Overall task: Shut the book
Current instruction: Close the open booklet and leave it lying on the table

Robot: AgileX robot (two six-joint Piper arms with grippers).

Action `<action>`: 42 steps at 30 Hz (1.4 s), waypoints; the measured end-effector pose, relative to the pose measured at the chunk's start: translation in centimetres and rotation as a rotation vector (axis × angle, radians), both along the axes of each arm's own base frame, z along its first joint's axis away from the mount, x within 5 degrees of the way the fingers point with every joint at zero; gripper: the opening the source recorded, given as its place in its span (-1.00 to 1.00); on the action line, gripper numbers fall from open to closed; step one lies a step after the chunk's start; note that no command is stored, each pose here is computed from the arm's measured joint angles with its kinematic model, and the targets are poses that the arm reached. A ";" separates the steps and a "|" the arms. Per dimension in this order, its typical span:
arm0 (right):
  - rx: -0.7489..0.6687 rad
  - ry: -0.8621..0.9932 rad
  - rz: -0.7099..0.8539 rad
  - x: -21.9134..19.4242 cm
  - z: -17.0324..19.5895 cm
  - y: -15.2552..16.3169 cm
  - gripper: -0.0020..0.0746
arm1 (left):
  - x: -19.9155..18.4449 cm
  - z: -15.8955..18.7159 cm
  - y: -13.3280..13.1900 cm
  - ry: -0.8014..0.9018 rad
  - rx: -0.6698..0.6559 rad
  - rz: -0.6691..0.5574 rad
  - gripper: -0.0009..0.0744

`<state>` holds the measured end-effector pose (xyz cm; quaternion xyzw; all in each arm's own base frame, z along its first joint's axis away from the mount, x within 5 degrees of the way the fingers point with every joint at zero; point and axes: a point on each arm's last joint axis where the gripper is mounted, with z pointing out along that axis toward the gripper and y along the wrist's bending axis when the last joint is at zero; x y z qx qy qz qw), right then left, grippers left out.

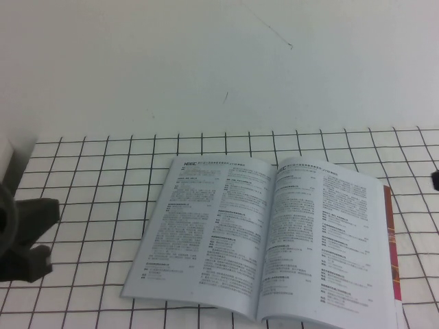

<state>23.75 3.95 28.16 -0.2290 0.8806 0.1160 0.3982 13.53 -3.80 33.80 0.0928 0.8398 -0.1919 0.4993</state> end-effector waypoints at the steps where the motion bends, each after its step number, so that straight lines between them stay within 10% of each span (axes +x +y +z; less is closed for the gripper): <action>1: 0.016 0.015 0.022 0.8 -0.5 0.5 -0.95 | 0.4 -0.3 -0.1 0.019 0.000 -0.015 -0.99; 15: -0.029 0.176 0.289 4.7 -8.9 11.8 -0.95 | 7.3 -6.3 -4.8 0.268 0.002 -0.186 -0.99; 25: -0.092 0.332 0.243 6.0 -15.7 12.4 -0.95 | 11.7 -10.1 -5.0 0.321 0.002 -0.029 -0.99; 42: -0.065 0.399 0.241 6.3 -17.1 12.8 -0.95 | 18.3 -17.5 -5.3 0.432 0.125 0.084 -0.99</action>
